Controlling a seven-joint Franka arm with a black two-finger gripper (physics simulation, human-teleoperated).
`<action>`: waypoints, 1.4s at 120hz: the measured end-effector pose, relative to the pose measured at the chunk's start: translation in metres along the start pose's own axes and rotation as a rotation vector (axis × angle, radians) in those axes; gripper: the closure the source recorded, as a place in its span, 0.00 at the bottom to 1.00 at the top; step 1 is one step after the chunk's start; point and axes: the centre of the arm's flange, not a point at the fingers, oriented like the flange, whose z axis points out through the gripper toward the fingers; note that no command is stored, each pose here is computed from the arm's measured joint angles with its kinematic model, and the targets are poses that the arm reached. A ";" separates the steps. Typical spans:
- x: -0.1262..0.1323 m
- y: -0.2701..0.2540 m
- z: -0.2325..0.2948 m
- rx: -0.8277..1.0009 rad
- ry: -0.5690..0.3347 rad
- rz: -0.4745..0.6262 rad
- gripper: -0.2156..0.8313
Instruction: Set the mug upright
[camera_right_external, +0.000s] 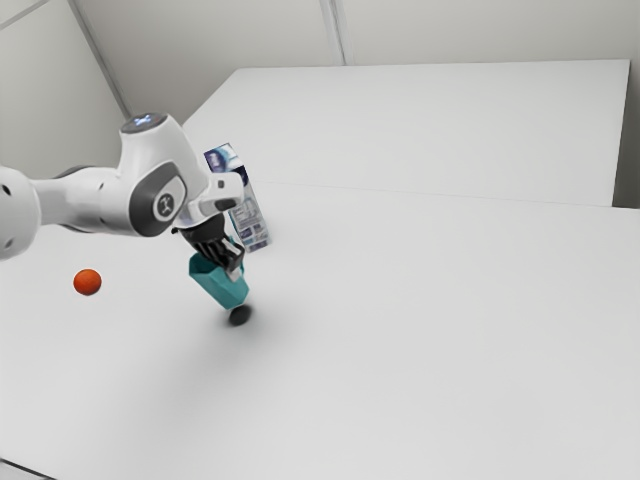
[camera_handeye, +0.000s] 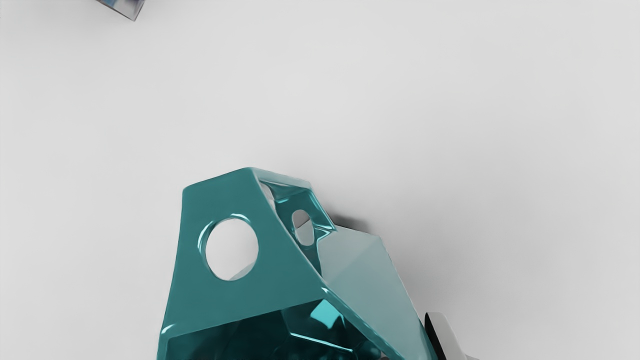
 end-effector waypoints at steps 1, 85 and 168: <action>0.000 0.000 0.001 0.000 0.000 -0.002 0.95; 0.002 0.009 0.029 -0.027 -0.045 -0.100 0.95; 0.001 0.009 0.046 -0.046 -0.071 -0.137 0.85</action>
